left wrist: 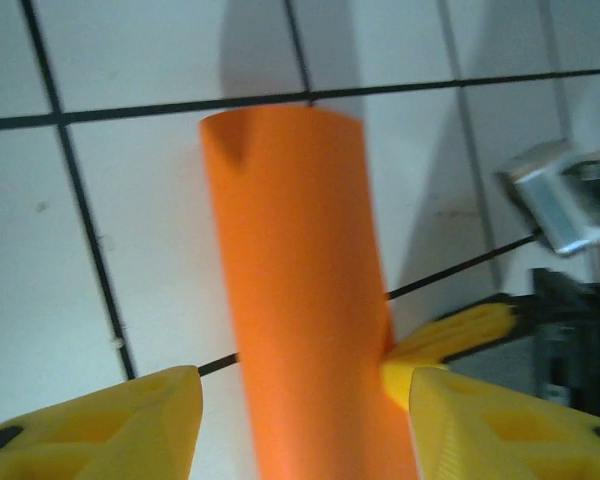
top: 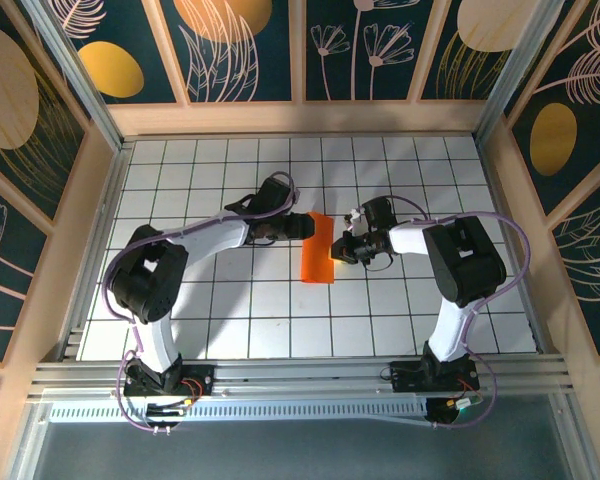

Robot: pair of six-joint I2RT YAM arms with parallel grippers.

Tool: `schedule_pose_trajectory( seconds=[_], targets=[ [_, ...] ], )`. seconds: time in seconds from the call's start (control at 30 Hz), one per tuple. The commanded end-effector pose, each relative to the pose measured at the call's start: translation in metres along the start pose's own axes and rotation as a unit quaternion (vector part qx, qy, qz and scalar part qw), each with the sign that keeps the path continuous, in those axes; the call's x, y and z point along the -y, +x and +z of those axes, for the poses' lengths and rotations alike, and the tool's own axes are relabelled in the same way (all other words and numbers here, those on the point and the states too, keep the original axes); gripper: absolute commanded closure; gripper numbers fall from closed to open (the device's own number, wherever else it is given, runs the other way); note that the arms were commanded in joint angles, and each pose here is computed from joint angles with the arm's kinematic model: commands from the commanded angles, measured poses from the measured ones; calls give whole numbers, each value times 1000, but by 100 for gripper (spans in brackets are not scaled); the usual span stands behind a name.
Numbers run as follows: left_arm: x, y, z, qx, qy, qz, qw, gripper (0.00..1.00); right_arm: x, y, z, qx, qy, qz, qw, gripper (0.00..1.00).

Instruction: Fold a paper plane with a square sheet of paper (fold left side to right side)

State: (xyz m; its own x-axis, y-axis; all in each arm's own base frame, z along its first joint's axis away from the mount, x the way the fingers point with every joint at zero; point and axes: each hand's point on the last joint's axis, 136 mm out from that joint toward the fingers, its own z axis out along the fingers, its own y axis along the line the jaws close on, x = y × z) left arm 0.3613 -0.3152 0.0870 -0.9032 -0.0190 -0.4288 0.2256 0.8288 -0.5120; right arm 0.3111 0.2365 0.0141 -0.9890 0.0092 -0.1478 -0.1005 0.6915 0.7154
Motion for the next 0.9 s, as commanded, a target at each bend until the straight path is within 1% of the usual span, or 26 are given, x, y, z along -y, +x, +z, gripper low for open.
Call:
schedule_pose_trajectory(
  seconds=[0.0,0.03,0.2,0.3,0.37,0.47,0.57,0.6,0.87],
  targets=[
    [19,6,2,-4,68,9,998,52,56,25,13,-20,96,34,995,100],
    [23,10,3,-10,85,9,996,57,56,24,13,-20,97,33,995,100],
    [35,25,13,-37,145,4,989,75,58,25,13,-20,102,33,994,100],
    [37,32,18,-49,165,-1,985,82,59,25,12,-20,105,32,994,100],
    [34,37,23,-58,167,-6,984,85,59,25,12,-20,107,32,994,100],
    [23,43,32,-63,146,-14,987,87,61,26,11,-21,111,31,993,100],
    [-3,47,43,-65,80,-33,994,88,62,26,11,-21,115,31,993,100],
    [-9,49,47,-67,67,-38,995,89,63,26,11,-22,116,31,992,100],
    [-34,56,50,-59,32,-61,996,91,69,29,12,-27,130,30,991,100]
  ],
)
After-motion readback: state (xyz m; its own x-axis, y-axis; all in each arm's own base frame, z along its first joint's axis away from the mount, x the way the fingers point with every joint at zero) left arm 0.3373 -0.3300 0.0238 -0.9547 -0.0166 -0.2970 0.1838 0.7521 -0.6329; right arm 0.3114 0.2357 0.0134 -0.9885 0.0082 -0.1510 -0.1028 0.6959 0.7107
